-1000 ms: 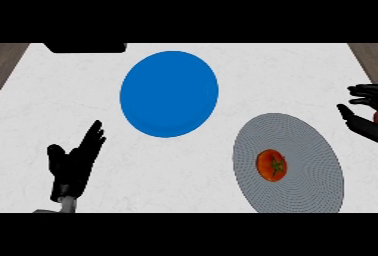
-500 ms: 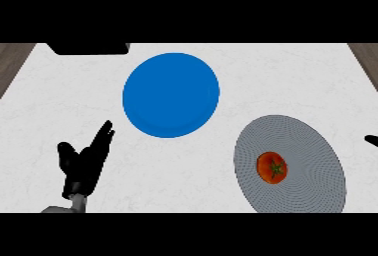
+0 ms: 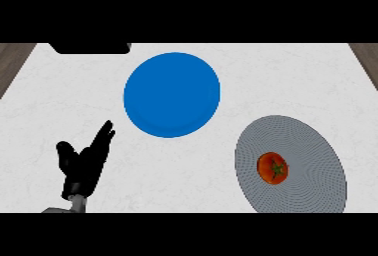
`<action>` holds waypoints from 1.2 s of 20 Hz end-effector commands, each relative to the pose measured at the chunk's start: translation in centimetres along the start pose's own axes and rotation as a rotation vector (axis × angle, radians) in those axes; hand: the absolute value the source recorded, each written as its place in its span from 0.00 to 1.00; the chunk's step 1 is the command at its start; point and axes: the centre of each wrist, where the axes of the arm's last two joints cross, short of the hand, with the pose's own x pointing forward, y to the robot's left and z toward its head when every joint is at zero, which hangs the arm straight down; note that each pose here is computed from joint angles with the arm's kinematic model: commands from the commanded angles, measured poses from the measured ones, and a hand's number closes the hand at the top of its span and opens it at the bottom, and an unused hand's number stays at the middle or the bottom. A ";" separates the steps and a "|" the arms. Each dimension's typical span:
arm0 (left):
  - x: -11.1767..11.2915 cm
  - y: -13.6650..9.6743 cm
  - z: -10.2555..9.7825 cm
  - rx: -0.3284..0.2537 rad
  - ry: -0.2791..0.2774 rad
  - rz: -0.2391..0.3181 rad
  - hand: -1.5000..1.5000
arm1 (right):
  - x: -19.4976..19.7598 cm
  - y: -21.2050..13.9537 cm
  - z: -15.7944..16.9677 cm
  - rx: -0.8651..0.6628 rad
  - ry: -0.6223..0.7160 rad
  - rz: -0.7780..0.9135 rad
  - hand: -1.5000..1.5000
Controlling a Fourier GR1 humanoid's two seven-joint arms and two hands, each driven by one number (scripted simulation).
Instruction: Pick the tomato from the placemat and place it in the plate
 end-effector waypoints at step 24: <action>-0.9 -2.4 -0.6 -0.004 0.051 0.008 0.50 | 7.7 12.3 -1.6 0.222 0.175 0.143 0.00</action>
